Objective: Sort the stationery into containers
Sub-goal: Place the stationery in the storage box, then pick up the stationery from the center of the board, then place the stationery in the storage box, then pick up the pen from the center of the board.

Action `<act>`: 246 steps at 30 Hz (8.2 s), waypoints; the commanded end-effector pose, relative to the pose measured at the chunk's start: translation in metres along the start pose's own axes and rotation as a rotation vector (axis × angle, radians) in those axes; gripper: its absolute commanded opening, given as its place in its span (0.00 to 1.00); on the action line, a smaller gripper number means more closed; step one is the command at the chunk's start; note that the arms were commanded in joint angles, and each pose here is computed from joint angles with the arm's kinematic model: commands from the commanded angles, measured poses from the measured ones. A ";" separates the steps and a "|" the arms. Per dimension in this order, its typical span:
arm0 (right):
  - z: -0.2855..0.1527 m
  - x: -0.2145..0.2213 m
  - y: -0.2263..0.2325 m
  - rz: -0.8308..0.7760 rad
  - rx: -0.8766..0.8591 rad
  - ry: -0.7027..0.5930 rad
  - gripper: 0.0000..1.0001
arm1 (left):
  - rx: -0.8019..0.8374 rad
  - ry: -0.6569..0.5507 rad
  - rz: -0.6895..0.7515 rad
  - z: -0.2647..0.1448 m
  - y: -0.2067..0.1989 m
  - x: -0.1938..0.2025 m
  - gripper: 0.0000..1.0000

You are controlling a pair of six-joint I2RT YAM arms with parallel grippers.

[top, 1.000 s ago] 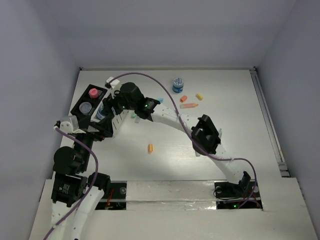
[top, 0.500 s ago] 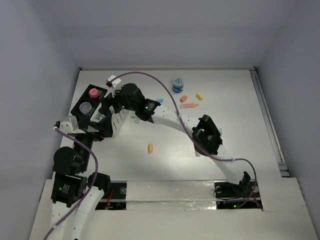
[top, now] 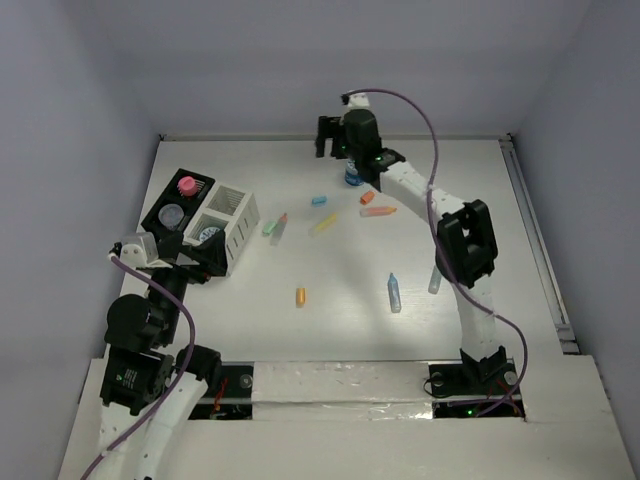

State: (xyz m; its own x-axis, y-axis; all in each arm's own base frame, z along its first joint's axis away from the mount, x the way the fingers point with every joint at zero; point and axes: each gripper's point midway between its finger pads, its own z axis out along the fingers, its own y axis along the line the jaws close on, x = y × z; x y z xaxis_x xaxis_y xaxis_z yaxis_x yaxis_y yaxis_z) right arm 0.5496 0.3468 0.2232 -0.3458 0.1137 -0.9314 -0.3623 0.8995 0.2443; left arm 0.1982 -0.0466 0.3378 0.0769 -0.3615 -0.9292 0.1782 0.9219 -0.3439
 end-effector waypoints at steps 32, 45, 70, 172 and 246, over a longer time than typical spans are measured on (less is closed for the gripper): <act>0.029 0.064 -0.142 -0.142 0.431 0.232 0.85 | -0.005 -0.041 -0.010 0.001 -0.002 -0.014 0.99; 0.028 0.068 -0.149 -0.133 0.442 0.237 0.90 | -0.002 -0.040 -0.009 0.002 -0.003 -0.014 0.99; 0.016 0.004 -0.132 -0.121 0.356 0.039 0.53 | -0.014 -0.038 -0.005 0.004 -0.001 -0.013 0.99; -0.236 0.159 0.024 -0.079 -0.056 0.291 0.57 | 0.128 0.277 -0.227 0.054 -0.028 0.077 0.99; -0.064 0.196 -0.008 -0.063 0.176 0.399 0.05 | 0.330 0.609 -0.395 0.031 -0.078 0.205 0.87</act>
State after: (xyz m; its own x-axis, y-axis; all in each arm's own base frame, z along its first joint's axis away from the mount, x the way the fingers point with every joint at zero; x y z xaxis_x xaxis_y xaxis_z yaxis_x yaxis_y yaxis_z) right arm 0.4385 0.3317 0.0333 -0.6798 -0.1113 -0.7249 -0.2193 0.9741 0.0560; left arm 0.2280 -0.1854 0.1750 -0.5931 -0.4030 -0.6970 0.3450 0.6550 -0.6723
